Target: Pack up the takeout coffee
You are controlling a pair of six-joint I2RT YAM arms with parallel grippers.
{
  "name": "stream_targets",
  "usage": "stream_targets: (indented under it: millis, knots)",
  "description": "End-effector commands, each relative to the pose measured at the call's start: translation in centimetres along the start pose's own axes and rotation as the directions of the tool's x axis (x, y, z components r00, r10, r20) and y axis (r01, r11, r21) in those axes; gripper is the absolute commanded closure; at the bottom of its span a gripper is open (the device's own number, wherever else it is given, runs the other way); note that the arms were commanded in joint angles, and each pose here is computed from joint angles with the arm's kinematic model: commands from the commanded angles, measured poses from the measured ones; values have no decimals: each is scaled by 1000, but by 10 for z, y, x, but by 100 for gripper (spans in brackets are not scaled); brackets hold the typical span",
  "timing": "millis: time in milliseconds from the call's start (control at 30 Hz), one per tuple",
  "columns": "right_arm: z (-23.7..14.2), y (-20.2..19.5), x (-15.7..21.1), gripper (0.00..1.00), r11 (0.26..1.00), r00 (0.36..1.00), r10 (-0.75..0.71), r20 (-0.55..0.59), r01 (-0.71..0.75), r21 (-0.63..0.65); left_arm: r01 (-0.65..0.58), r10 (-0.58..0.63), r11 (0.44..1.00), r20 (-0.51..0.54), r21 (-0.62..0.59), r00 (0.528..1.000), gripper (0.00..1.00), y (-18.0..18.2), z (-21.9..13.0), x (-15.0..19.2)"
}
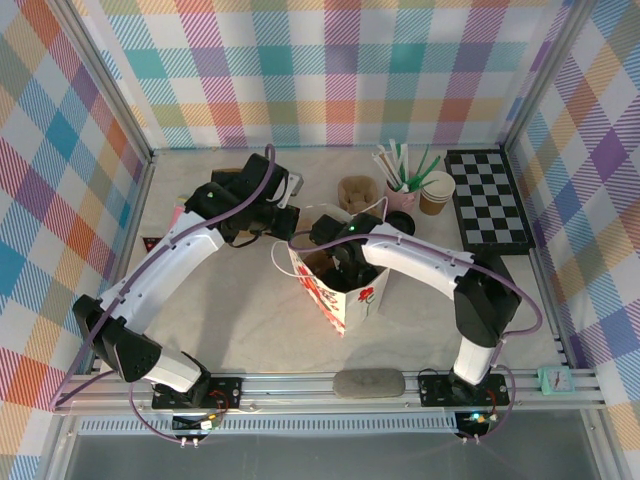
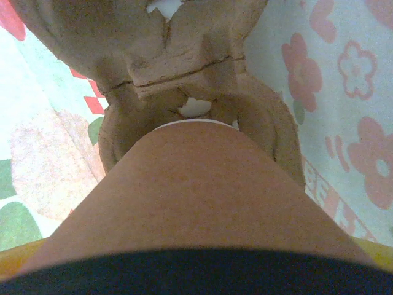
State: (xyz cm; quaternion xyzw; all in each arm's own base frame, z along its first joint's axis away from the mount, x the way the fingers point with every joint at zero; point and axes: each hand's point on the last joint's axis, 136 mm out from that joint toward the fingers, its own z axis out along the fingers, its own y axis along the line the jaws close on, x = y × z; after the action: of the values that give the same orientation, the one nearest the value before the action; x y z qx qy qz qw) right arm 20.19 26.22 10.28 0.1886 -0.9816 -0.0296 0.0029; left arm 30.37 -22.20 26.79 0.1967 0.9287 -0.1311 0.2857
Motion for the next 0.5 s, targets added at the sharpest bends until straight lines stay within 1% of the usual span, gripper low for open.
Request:
stream_targets:
  millis: [0,467]
  knots:
    - [9,-3,2,62,1000,1000,-9,-30,9,2,-3,3,1000,11,4,1000,90,-2,-10,4]
    - [19,-4,3,62,1000,999,-1,-44,1,1,-2,2,1000,16,4,1000,90,-1,-12,4]
